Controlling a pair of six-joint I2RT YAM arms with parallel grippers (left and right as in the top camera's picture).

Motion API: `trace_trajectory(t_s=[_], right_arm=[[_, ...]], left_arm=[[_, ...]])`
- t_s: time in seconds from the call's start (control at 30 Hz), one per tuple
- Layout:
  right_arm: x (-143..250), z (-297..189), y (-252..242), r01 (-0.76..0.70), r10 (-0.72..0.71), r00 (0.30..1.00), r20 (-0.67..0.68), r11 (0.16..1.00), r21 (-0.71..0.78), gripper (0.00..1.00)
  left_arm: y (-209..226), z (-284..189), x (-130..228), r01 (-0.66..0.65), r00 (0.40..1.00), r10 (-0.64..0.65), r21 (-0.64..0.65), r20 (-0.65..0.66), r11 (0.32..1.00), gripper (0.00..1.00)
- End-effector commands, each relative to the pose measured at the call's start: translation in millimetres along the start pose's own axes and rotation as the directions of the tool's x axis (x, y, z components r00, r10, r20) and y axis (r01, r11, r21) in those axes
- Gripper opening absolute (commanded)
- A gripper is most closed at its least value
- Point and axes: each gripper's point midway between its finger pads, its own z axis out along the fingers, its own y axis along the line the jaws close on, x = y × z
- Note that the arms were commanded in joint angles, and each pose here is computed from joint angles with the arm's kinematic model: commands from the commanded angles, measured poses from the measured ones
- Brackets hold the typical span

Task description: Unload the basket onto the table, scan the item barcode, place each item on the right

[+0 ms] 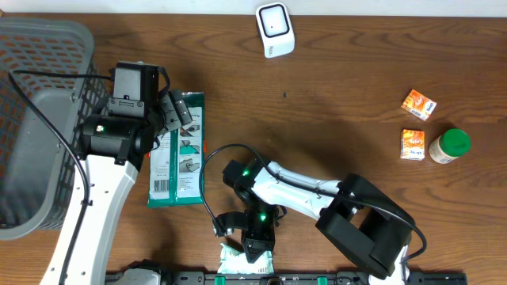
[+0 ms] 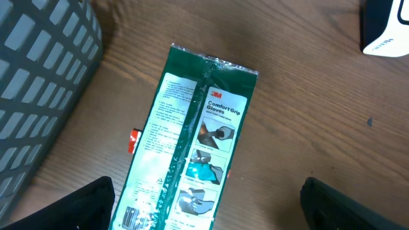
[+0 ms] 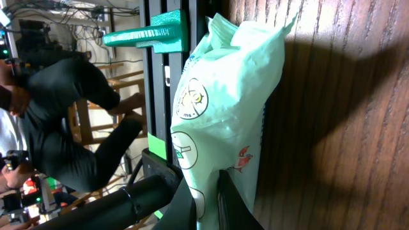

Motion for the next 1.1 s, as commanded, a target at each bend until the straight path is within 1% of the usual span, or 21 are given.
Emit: trace_trajectory(t_s=[0.0, 0.13, 0.4, 0.6, 0.73, 0.93, 1.07], right_arm=[[-12.5, -7.1, 13.6, -0.022, 0.026, 0.998, 0.052, 0.997, -0.069, 0.01], [-19.6, -20.4, 10.8, -0.033, 0.04, 0.995, 0.091, 0.997, -0.073, 0.01], [-13.5, -38.3, 10.6, -0.106, 0.115, 0.989, 0.092, 0.99, -0.095, 0.01], [-14.5, -70.0, 8.2, -0.156, 0.168, 0.977, 0.13, 0.983, -0.095, 0.01], [-16.6, -91.5, 2.2, -0.171, 0.18, 0.969, 0.167, 0.983, -0.067, 0.01], [-20.0, -124.7, 7.2, -0.175, 0.178, 0.959, 0.221, 0.984, -0.032, 0.01], [-21.0, -157.4, 2.0, -0.248, 0.217, 0.938, 0.271, 0.965, 0.084, 0.01]], left_arm=[[1.0, -3.6, -5.8, -0.009, 1.0, 0.009, -0.006, 0.02, 1.0, 0.93], [1.0, -3.6, -5.8, -0.009, 1.0, 0.009, -0.006, 0.02, 1.0, 0.93], [1.0, -3.6, -5.8, -0.009, 1.0, 0.009, -0.006, 0.02, 1.0, 0.93], [1.0, -3.6, -5.8, -0.009, 1.0, 0.009, -0.006, 0.02, 1.0, 0.93], [1.0, -3.6, -5.8, -0.009, 1.0, 0.009, -0.006, 0.02, 1.0, 0.93], [1.0, -3.6, -5.8, -0.009, 1.0, 0.009, -0.006, 0.02, 1.0, 0.93], [1.0, -3.6, -5.8, -0.009, 1.0, 0.009, -0.006, 0.02, 1.0, 0.93]])
